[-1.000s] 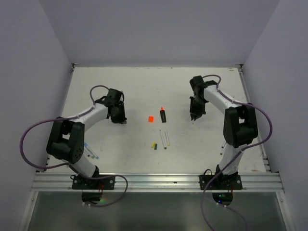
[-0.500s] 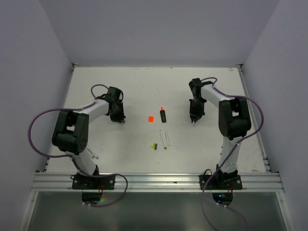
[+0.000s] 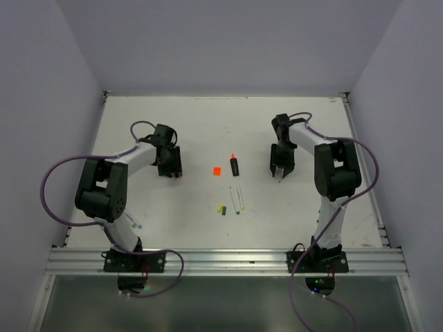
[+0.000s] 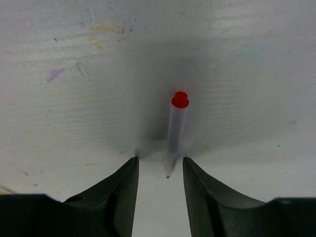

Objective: Open the pen caps

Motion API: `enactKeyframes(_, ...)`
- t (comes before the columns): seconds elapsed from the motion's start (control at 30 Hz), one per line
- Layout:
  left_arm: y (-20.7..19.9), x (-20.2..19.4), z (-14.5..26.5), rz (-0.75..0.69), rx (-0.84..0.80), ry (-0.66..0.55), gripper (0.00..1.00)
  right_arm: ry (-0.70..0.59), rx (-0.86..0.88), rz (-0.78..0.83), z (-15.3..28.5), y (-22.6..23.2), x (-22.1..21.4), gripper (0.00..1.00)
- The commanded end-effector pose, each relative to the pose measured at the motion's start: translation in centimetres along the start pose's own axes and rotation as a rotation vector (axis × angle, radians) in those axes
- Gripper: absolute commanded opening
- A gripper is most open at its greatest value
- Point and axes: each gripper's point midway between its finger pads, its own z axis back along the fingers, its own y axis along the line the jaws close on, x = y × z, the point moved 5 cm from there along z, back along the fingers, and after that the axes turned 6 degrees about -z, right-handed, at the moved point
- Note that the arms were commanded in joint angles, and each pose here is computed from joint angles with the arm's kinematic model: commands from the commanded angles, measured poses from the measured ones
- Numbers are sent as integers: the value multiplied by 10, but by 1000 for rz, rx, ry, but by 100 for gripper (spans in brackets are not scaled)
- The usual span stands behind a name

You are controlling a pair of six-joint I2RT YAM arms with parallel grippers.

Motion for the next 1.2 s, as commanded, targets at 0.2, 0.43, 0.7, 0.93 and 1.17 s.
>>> enactKeyframes(0.2,10,8,18,-2,61,-56,59,-152,55,-8,54,2,15,50)
enactKeyframes(0.43,6,31,77,-17,46,-249,68,-231,1,-116,105,-39,10,54)
enactKeyframes(0.7,-24,23,104,-102,-90,-381,68,-213,-76,-448,103,-158,-22,52)
enactKeyframes(0.93,-35,2,106,-143,-165,-395,68,-159,-40,-538,81,-198,-30,43)
enactKeyframes(1.17,-40,3,95,-155,-193,-369,68,-106,-5,-523,70,-192,-43,38)
